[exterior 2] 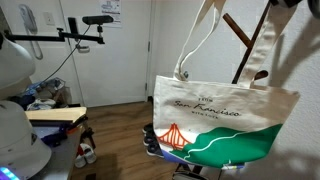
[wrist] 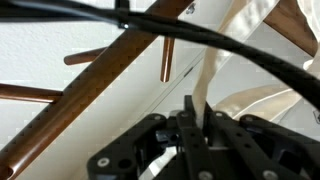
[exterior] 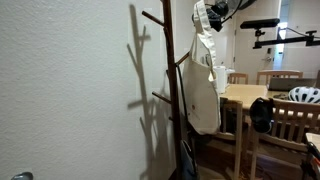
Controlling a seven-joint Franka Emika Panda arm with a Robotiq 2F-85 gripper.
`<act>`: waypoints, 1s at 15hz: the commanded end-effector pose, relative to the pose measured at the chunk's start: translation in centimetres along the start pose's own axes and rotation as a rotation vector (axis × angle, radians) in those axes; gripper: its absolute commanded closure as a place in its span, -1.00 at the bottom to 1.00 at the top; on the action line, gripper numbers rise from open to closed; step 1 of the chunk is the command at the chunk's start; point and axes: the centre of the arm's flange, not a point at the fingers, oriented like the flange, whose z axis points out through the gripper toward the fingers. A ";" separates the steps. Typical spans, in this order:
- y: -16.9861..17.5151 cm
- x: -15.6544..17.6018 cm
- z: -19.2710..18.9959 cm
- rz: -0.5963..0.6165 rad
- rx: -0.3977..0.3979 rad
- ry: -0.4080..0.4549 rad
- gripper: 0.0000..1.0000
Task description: Take the bag and hang it on the right side of the stand
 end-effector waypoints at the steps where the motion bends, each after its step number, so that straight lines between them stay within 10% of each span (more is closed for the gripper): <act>1: -2.9 0.7 -0.8 0.005 -0.106 -0.011 0.93; 15: -0.8 -1.0 -2.3 -0.094 -0.132 -0.128 0.94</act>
